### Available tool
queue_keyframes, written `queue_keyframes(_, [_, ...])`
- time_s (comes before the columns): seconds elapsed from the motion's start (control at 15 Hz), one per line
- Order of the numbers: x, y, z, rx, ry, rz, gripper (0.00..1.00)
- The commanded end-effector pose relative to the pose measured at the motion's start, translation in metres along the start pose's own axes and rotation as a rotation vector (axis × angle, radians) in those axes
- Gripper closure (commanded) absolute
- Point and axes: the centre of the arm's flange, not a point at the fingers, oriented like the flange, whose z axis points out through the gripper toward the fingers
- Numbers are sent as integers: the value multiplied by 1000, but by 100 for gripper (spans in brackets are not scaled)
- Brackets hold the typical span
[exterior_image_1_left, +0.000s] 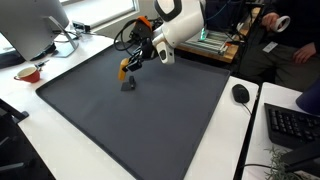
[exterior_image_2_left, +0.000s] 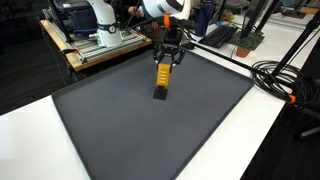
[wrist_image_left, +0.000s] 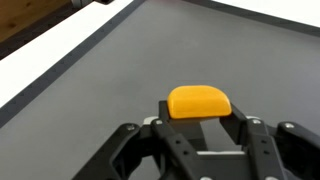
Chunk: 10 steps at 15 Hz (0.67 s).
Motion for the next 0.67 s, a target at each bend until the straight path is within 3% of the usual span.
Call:
queue_keyframes(0.0, [1, 0, 0, 1, 1, -1, 45])
queue_keyframes(0.6, [3, -1, 1, 3, 3, -5, 45])
